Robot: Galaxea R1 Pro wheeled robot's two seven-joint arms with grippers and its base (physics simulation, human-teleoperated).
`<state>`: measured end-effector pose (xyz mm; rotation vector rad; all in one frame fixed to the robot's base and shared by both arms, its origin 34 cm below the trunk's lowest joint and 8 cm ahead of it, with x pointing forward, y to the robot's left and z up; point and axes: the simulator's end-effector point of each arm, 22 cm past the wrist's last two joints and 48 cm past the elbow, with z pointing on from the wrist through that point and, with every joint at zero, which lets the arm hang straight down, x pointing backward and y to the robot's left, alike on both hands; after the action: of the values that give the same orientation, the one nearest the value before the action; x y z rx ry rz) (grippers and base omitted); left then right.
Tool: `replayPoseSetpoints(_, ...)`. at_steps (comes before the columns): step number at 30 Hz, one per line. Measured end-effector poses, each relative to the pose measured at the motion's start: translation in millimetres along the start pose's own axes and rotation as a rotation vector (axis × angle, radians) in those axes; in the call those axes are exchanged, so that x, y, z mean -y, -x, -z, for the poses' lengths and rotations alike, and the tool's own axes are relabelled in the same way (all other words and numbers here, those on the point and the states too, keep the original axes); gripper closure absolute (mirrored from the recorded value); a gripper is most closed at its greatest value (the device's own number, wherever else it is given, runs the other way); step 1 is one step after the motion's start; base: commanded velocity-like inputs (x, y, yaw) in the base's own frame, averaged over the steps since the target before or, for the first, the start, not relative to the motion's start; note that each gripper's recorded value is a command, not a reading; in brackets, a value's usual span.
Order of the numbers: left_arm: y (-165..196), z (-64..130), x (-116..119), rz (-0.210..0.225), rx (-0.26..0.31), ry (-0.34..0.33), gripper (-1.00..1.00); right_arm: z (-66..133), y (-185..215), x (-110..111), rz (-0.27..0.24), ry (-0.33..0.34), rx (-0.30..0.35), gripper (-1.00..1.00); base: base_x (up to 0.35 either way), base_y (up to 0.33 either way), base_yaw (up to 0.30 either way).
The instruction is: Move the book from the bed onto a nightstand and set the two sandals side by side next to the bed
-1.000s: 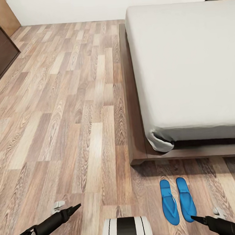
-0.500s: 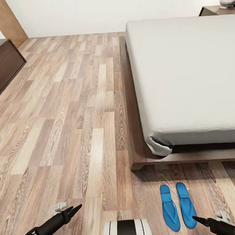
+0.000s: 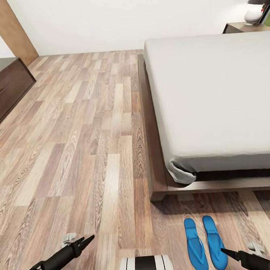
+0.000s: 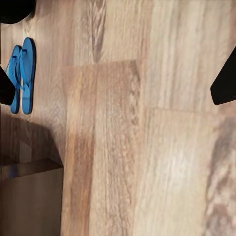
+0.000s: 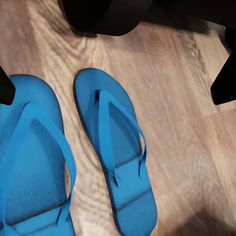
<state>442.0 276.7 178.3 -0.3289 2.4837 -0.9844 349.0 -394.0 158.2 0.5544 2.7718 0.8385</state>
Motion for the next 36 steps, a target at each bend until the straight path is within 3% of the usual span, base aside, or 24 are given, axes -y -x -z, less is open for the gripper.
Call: replayPoseSetpoints(36, 41.7, 10.5, 48.0, -0.059, 0.088, -0.063, -1.00, 20.9, 30.4, -34.6, 0.044, 0.043, 0.092, -1.00, 0.000, 0.000, 0.000)
